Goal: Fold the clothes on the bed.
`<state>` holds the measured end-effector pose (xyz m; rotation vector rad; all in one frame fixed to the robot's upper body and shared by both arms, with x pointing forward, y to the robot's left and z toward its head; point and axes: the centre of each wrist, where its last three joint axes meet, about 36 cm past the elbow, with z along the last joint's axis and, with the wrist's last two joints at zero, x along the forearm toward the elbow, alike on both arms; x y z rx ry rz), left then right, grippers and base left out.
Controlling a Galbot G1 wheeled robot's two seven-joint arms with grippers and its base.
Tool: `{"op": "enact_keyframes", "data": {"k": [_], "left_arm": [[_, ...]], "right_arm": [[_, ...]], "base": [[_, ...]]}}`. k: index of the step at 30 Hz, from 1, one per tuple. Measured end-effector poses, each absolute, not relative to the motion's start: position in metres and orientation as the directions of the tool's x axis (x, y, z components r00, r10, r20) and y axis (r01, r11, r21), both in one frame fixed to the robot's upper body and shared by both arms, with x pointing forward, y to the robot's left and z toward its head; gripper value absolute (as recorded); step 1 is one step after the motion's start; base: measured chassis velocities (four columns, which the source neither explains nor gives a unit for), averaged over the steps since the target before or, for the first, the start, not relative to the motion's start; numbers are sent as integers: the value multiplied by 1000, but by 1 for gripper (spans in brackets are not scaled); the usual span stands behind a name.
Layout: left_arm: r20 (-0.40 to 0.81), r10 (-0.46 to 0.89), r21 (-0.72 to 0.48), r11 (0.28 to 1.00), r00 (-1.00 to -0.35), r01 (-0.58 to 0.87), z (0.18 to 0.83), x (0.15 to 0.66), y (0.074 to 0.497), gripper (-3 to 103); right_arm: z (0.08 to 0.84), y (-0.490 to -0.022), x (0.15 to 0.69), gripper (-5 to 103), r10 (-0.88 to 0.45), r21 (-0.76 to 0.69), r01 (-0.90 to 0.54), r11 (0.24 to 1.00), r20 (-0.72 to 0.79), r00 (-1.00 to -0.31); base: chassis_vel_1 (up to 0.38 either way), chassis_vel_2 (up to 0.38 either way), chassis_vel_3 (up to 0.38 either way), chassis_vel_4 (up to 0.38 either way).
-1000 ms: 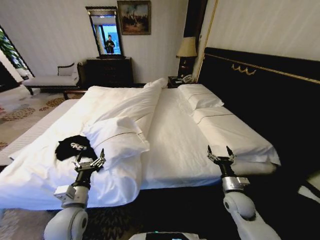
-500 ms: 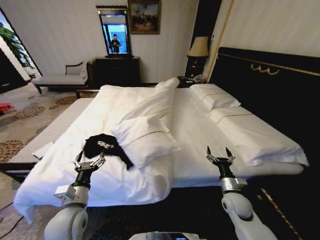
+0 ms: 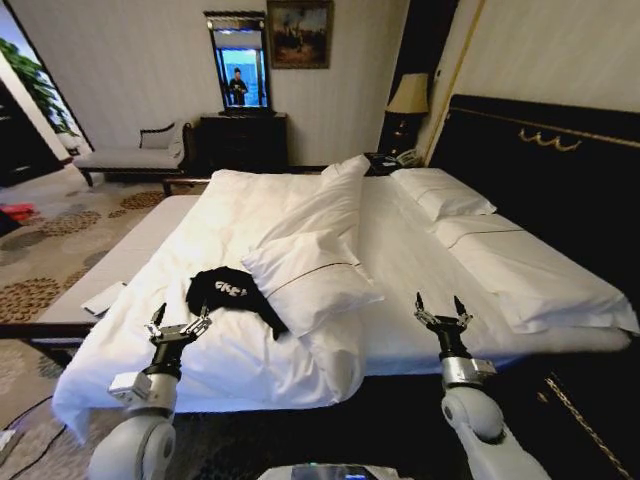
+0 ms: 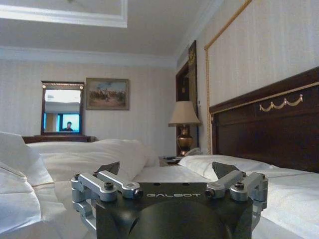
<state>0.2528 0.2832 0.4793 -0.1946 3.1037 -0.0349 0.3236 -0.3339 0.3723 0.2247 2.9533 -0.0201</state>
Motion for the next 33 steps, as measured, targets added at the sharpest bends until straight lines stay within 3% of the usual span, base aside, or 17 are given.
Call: {"op": "enact_keyframes", "data": {"k": [11,18,21,23,24,26,33], "left_arm": [[-38,-133,-26,991,-990,-132,482,252,283,100],[-46,-141,-11,990,-989,-140,488,248,285,100],[-48,-147,-6,989,-988,-147,489,248,286,100],[-43,-153,3,988,-987,-153,487,247,288,100],[-43,-153,3,988,-987,-153,487,247,288,100],[-34,-161,12,987,-986,-161,485,247,290,100],[-19,-177,30,984,-984,-177,480,245,294,100]], "right_arm": [[368,-329,327,100,157,8,158,987,-164,-974],[393,-329,352,100,115,100,100,990,-163,-980],[422,-330,368,100,87,209,65,976,-100,-991],[460,-322,388,100,56,374,55,926,9,-998],[460,-322,388,100,56,374,55,926,9,-998],[493,-315,410,100,-16,510,14,860,54,-998],[529,-297,458,100,-191,672,-64,738,117,-974]], "base": [[0,0,0,0],[-16,6,9,-11],[0,0,0,0],[0,0,0,0],[0,0,0,0],[0,0,0,0],[0,0,0,0]]}}
